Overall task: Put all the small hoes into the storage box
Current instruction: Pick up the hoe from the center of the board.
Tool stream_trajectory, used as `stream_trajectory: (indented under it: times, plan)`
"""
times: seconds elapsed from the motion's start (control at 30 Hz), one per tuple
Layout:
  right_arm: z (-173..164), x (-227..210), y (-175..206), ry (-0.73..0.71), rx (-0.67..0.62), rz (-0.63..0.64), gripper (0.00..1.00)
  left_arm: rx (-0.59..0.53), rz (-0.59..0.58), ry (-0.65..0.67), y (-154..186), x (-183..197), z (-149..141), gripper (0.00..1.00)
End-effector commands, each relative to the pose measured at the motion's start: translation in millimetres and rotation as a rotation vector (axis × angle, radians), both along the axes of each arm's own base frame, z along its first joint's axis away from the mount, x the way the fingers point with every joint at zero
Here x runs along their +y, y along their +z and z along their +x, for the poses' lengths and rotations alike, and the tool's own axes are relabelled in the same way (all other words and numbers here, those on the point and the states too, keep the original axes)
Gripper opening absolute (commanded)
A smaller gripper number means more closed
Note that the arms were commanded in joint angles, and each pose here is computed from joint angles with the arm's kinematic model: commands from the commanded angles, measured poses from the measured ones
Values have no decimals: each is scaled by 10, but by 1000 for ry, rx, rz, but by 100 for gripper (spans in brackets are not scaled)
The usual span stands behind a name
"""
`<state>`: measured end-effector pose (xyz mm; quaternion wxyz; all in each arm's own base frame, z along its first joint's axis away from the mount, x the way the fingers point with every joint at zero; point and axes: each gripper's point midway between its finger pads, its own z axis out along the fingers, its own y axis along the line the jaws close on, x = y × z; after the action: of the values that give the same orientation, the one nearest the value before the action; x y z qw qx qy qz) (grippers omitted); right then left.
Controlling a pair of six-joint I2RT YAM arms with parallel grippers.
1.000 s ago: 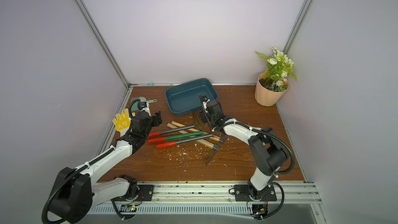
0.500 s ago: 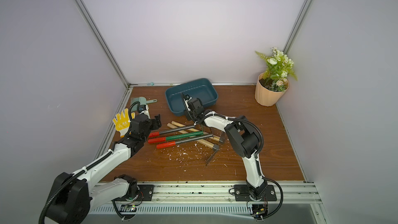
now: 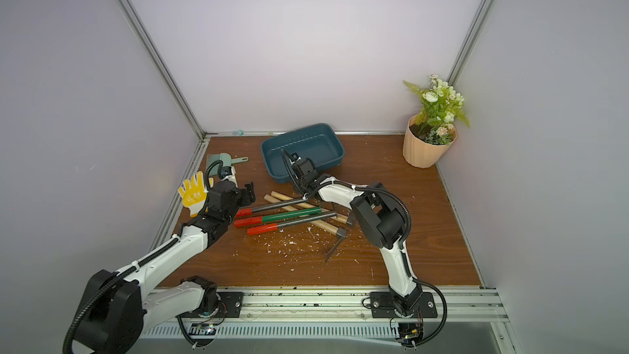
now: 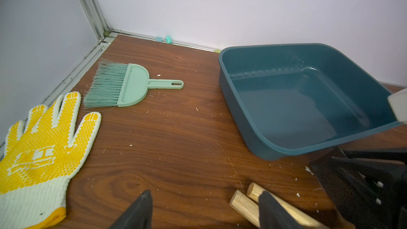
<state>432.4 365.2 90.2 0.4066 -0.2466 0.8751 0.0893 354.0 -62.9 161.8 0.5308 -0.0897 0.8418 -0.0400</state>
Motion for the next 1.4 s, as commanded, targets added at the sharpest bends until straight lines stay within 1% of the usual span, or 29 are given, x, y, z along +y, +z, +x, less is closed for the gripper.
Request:
stream_trajectory:
  times: [0.0, 0.13, 0.3, 0.5, 0.6, 0.73, 1.0, 1.13, 1.27, 1.37]
  plan:
    - [25, 59, 85, -9, -15, 14, 24, -2, -20, 24, 28, -5, 23, 76]
    - [-6, 119, 68, 10, -1, 24, 19, 5, -19, 25, 11, -5, 23, 76]
    - [-51, 161, 46, 29, 14, 36, 16, 7, -20, 28, 10, 0, 19, 77]
    - [-93, 141, 58, 37, 17, 25, 1, 6, -26, 28, 28, 1, 5, 76]
    - [-110, 109, 156, 43, 1, 20, 0, -1, -30, 28, 61, 5, -3, 76]
    - [-129, 63, 360, 54, -33, 11, 0, -4, -35, 25, 87, -1, -14, 76]
    - [-163, -111, 975, 39, -147, 5, 0, 1, -47, -20, 103, -81, -11, 76]
    - [-165, -193, 1210, 23, -193, 2, 0, 12, -49, -53, 88, -145, 0, 76]
    - [-199, -236, 1395, 29, -225, 2, 0, 1, -61, -119, 132, -265, 9, 76]
    - [-241, -272, 1577, 54, -271, 3, 0, -18, -82, -223, 203, -449, 14, 75]
